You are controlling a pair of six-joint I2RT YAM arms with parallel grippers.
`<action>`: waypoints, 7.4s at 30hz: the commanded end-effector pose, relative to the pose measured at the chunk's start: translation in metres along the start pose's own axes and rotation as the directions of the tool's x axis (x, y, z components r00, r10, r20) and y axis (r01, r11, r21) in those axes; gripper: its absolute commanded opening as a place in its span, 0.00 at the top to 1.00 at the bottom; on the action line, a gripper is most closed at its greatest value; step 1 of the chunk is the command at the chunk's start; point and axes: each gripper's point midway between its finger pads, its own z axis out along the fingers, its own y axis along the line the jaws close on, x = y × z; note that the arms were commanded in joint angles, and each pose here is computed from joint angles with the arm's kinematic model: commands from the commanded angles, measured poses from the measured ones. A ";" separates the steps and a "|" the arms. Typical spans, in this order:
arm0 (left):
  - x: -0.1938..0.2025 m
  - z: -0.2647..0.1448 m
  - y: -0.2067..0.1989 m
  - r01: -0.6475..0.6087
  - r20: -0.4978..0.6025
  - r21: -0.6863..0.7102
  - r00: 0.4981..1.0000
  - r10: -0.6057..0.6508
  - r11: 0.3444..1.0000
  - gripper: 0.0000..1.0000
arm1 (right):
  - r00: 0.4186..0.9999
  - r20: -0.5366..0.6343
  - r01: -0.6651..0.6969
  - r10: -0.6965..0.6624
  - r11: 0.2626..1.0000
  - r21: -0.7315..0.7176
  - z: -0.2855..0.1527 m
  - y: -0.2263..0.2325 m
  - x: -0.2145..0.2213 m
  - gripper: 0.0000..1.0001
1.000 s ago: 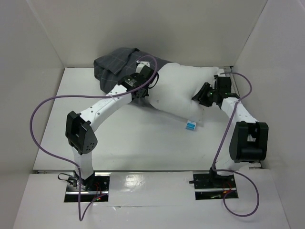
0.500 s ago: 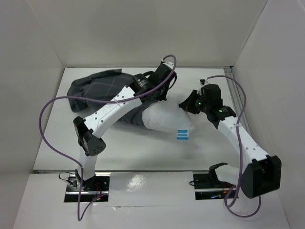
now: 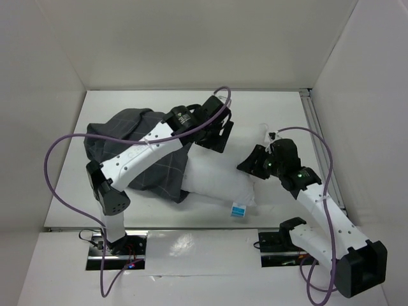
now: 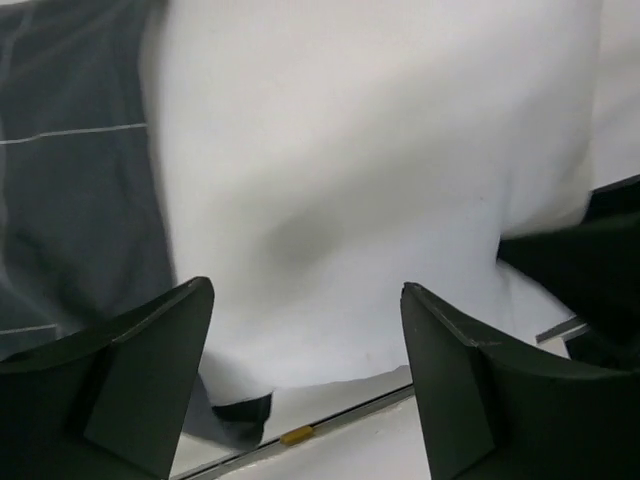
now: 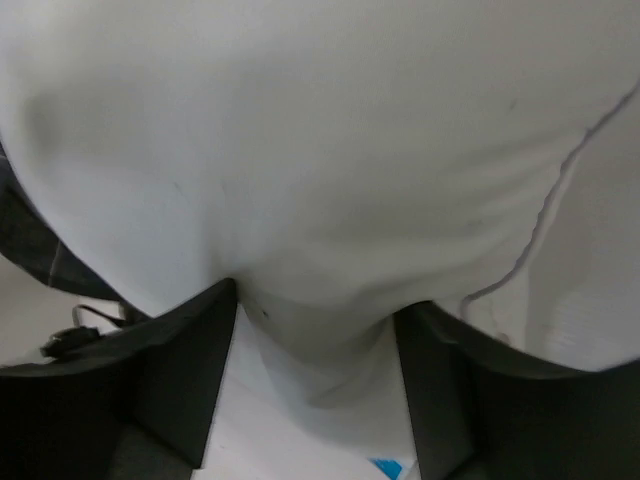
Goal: Put the pillow into the pillowcase
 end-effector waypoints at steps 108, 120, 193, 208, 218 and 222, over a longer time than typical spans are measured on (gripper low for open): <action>0.152 0.117 0.089 0.290 0.101 -0.267 0.957 -0.272 0.919 1.00 | 0.984 -0.148 0.112 -0.100 0.991 0.077 -0.046 -0.008 0.014 0.00; 0.103 0.055 0.014 0.244 0.172 -0.092 0.959 -0.226 0.965 1.00 | 0.989 -0.086 0.125 -0.121 0.991 0.048 -0.013 -0.008 -0.006 0.74; -0.156 -0.017 0.061 0.174 0.382 0.201 0.892 -0.240 0.964 0.10 | 0.852 0.486 0.021 -0.197 0.939 0.344 -0.126 0.018 -0.247 0.01; -0.018 0.036 0.055 0.081 0.141 -0.168 0.988 -0.058 0.982 0.10 | 0.998 0.066 -0.025 0.015 0.989 0.148 -0.061 -0.038 -0.057 0.01; -0.005 0.045 0.070 0.101 0.102 -0.228 0.992 -0.079 0.968 0.39 | 0.997 -0.062 -0.058 0.055 0.998 -0.039 -0.034 -0.015 -0.005 0.01; -0.012 0.038 0.065 0.104 0.103 -0.202 0.991 -0.085 0.974 0.89 | 0.993 -0.104 -0.065 0.062 0.998 -0.025 -0.015 -0.014 0.008 0.01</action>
